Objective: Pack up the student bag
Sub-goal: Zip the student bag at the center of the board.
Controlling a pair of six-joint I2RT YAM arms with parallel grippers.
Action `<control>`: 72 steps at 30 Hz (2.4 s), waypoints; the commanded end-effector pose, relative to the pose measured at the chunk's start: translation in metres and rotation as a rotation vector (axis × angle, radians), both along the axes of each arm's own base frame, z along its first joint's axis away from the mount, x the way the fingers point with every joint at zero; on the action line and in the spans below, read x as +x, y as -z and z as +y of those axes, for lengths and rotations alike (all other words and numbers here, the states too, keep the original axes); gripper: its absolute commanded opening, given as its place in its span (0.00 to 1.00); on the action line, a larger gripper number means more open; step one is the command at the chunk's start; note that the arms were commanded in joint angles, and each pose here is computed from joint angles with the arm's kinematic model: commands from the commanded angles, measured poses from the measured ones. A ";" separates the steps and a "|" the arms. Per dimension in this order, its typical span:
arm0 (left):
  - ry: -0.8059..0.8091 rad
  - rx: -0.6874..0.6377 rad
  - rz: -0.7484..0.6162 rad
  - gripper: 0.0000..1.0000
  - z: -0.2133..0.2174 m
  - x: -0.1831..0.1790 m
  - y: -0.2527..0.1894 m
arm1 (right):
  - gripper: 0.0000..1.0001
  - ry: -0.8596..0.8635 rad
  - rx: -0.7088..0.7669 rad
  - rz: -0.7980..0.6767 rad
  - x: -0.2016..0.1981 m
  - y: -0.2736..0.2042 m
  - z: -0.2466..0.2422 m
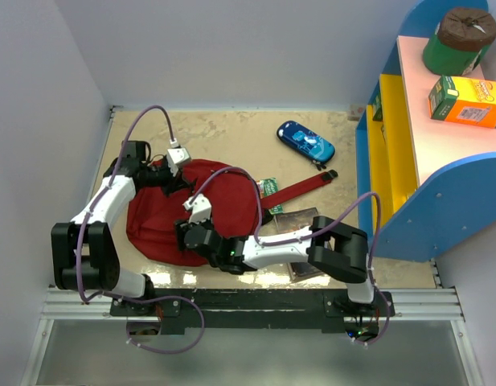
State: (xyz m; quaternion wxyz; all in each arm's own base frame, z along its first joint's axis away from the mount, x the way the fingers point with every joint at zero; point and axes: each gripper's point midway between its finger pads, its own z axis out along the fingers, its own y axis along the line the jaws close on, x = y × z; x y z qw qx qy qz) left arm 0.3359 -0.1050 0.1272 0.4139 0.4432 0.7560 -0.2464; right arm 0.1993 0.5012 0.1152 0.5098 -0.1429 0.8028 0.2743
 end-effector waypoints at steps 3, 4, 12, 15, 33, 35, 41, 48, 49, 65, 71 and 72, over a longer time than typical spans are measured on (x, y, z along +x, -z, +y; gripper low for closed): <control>0.044 -0.029 -0.026 0.00 -0.004 -0.005 -0.006 | 0.61 0.110 -0.091 -0.050 0.024 0.002 -0.001; 0.046 -0.028 -0.026 0.00 -0.004 -0.005 -0.005 | 0.59 0.122 -0.102 -0.054 0.026 0.005 -0.001; 0.028 -0.047 -0.051 0.00 -0.006 0.003 -0.006 | 0.10 0.111 -0.104 -0.054 0.018 0.008 0.003; -0.021 -0.053 -0.062 0.00 -0.003 0.017 -0.004 | 0.00 0.080 -0.121 -0.079 0.001 0.009 0.003; -0.278 -0.104 -0.180 0.00 0.001 0.114 -0.020 | 0.00 0.004 -0.087 0.026 -0.042 0.038 0.007; -0.258 -0.130 -0.199 0.00 -0.004 0.112 -0.033 | 0.00 0.005 -0.093 0.035 -0.042 0.043 0.003; -0.090 -0.133 -0.140 0.00 -0.020 0.067 -0.039 | 0.00 0.024 -0.054 0.081 -0.044 0.041 -0.015; -0.054 -0.093 -0.242 0.00 -0.014 0.050 -0.059 | 0.00 0.007 0.017 0.153 -0.057 0.047 -0.038; -0.040 -0.095 -0.246 0.00 -0.015 0.050 -0.059 | 0.00 0.003 0.018 0.158 -0.058 0.048 -0.039; 0.160 -0.029 -0.115 0.00 -0.021 0.026 -0.021 | 0.00 0.026 0.004 0.174 -0.045 0.054 -0.041; -0.270 -0.018 -0.299 0.00 0.012 0.105 -0.043 | 0.00 0.042 0.012 0.179 -0.051 0.055 -0.053; -0.307 -0.008 -0.316 0.00 0.018 0.112 -0.046 | 0.00 0.040 0.010 0.177 -0.053 0.056 -0.054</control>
